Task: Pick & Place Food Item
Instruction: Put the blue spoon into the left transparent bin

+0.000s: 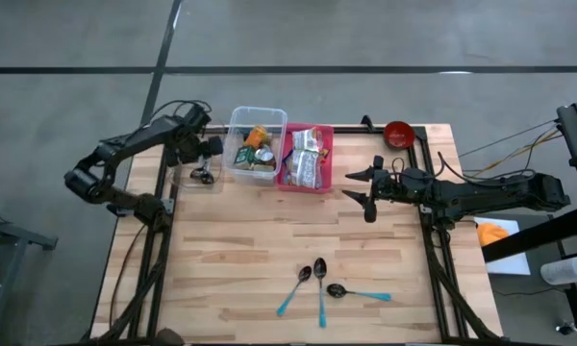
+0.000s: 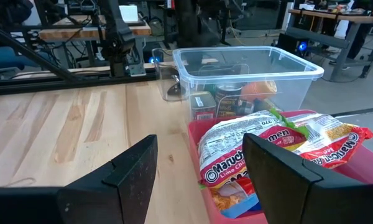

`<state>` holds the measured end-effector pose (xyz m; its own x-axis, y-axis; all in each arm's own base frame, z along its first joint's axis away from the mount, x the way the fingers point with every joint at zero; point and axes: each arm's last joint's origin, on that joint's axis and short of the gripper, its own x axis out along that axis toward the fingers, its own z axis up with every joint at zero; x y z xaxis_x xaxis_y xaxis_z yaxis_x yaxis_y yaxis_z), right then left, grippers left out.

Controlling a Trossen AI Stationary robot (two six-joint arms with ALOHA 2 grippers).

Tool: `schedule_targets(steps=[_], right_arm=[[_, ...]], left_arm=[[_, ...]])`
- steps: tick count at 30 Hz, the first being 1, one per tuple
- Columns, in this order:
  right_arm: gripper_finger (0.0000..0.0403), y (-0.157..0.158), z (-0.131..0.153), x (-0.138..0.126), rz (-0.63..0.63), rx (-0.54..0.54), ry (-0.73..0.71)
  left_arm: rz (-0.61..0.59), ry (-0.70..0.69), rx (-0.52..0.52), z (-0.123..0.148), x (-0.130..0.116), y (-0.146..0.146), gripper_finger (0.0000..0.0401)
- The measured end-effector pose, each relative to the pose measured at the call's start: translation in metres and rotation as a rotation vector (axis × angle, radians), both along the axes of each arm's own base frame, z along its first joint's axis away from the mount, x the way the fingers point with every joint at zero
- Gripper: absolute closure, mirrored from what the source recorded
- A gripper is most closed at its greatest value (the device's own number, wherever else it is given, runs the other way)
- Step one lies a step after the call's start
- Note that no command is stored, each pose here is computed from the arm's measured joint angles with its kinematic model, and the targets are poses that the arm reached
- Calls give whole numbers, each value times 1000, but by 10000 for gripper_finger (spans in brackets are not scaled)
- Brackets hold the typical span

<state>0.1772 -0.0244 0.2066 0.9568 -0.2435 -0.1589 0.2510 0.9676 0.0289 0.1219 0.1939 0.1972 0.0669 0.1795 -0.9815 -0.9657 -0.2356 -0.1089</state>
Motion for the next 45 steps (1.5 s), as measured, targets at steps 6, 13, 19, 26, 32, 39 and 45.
schedule_targets(steps=[6, 13, 19, 26, 32, 39, 45], right_arm=[[168, 0, 0, 0, 0, -1, 0], [168, 0, 0, 0, 0, 0, 0], [168, 0, 0, 0, 0, 0, 0], [168, 0, 0, 0, 0, -1, 0], [168, 0, 0, 0, 0, 1, -1], [168, 0, 0, 0, 0, 0, 0], [168, 0, 0, 0, 0, -1, 1]], left_arm=[[-24, -95, 155, 36, -10, -17, 246], [-182, -195, 347, 74, -21, -49, 246], [-337, -267, 429, 88, -13, -81, 245], [-483, -325, 426, 89, 21, -121, 245], [-668, -360, 428, 76, 66, -173, 245], [-816, -371, 409, 54, 104, -223, 245], [-864, -356, 377, 30, 128, -241, 245]])
